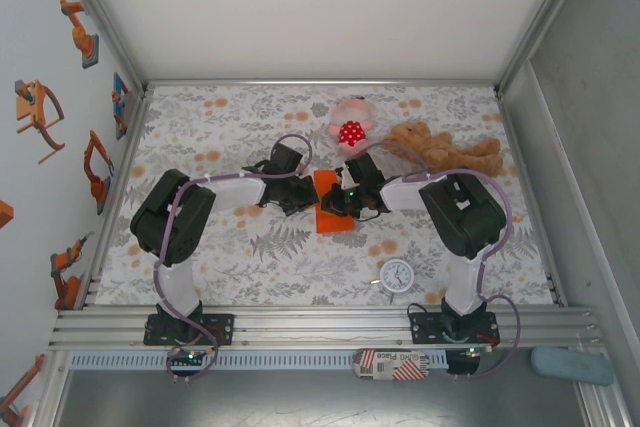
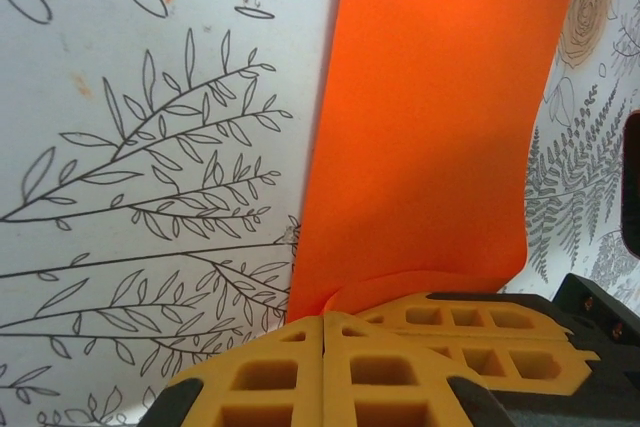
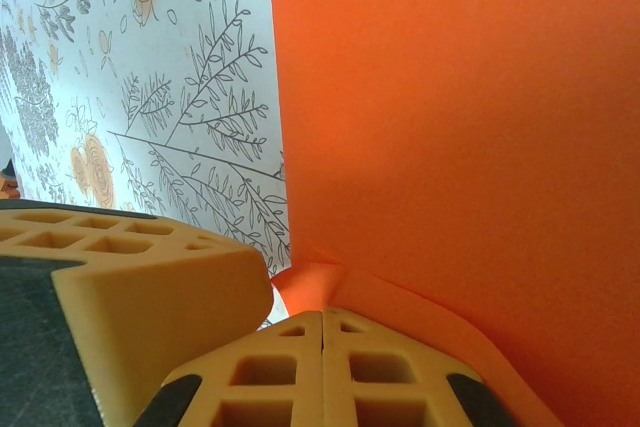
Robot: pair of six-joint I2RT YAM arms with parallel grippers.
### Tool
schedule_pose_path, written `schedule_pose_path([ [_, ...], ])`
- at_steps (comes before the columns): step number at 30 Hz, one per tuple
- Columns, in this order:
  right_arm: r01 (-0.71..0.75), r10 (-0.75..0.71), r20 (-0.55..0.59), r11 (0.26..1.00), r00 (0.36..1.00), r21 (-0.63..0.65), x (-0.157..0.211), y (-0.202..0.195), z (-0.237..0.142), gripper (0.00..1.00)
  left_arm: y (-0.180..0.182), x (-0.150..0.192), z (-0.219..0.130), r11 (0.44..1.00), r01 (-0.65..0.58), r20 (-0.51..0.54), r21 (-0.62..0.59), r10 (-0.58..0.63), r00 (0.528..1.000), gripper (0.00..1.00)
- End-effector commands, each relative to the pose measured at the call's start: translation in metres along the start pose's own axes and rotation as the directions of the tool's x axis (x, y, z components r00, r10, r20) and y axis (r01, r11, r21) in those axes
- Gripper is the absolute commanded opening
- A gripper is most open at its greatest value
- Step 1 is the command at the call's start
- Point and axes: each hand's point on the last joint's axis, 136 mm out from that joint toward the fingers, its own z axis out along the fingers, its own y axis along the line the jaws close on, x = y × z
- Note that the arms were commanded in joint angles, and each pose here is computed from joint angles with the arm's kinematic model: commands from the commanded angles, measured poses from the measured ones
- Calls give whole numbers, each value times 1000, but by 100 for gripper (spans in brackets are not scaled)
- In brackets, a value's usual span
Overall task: Fold a paper plane with a square sheet of paper (pick it up from the middle)
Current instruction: Fold the triangle a second time at the center of the table.
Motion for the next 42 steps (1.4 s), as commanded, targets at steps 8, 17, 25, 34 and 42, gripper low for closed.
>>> schedule_pose_path([
  [8, -33, 35, -16, 996, 999, 77, 6, -20, 1, 0, 12, 3, 10, 998, -4, -24, -60, 2, 1000, 1],
  [17, -37, 38, -18, 996, 999, 80, 7, -22, 2, 0, -6, -3, -7, 999, -46, 17, -13, 46, 999, 0],
  [25, -40, 42, -18, 996, 999, 83, 7, -23, 2, 0, -9, 1, -4, 999, -44, 6, 30, 44, 999, 0],
  [34, -47, 49, -21, 995, 999, 85, 8, -24, 3, 0, 13, 8, 12, 999, -8, -29, -40, 6, 1000, 0],
  [42, -47, 48, -18, 996, 999, 78, 7, -22, 2, 0, 21, 9, 15, 997, -13, -36, -73, 10, 999, 0],
])
